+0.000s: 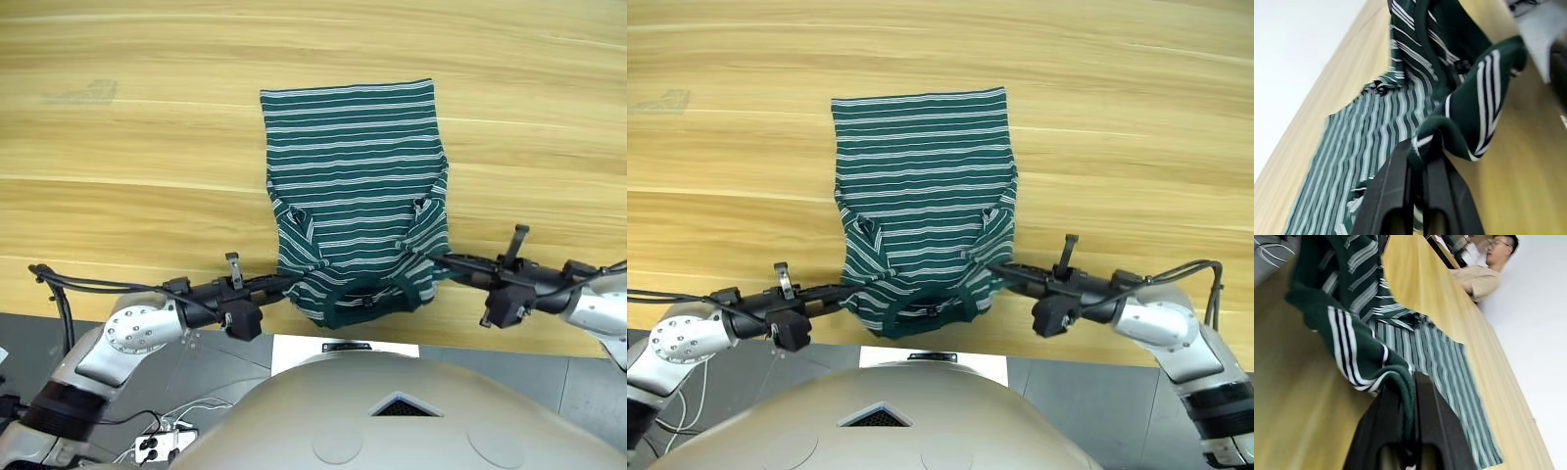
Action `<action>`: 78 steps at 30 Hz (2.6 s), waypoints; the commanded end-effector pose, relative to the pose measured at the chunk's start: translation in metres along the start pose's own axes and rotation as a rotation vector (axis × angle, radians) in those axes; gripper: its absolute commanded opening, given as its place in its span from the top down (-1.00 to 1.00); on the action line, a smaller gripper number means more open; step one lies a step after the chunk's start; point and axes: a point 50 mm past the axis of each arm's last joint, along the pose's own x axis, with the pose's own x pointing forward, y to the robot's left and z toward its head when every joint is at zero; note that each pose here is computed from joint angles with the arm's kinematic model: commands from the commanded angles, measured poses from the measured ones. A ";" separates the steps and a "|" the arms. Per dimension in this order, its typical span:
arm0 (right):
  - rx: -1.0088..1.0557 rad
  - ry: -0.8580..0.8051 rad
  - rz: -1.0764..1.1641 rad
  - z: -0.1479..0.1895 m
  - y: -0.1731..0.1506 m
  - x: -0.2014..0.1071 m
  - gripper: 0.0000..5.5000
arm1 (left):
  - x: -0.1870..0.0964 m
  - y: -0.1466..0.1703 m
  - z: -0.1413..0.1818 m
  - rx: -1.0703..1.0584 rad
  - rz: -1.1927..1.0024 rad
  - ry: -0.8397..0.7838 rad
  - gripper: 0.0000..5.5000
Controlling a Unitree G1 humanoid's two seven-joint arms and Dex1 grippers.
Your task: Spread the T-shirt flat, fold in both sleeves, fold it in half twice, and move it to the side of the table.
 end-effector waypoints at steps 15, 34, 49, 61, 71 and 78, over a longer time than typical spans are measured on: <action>0.328 0.338 -0.694 -0.105 -0.112 0.125 1.00 | 0.082 0.117 -0.100 -0.763 0.745 0.057 0.98; 0.430 0.421 -0.885 -0.121 -0.118 0.126 0.06 | 0.047 0.146 -0.123 -0.851 1.036 0.042 -0.15; 0.423 0.193 -0.985 -0.059 -0.082 0.112 0.06 | 0.028 0.028 -0.076 -0.362 0.473 0.307 -0.38; 0.373 0.203 -0.932 -0.052 -0.072 0.119 0.06 | 0.037 0.039 -0.061 -0.339 0.390 0.233 -0.38; 0.364 0.241 -0.932 -0.061 -0.068 0.123 0.06 | 0.063 0.043 -0.060 -0.528 0.260 0.123 -0.38; 0.331 0.234 -0.928 -0.057 -0.066 0.126 0.06 | 0.072 0.057 -0.078 -0.666 0.367 0.190 -0.38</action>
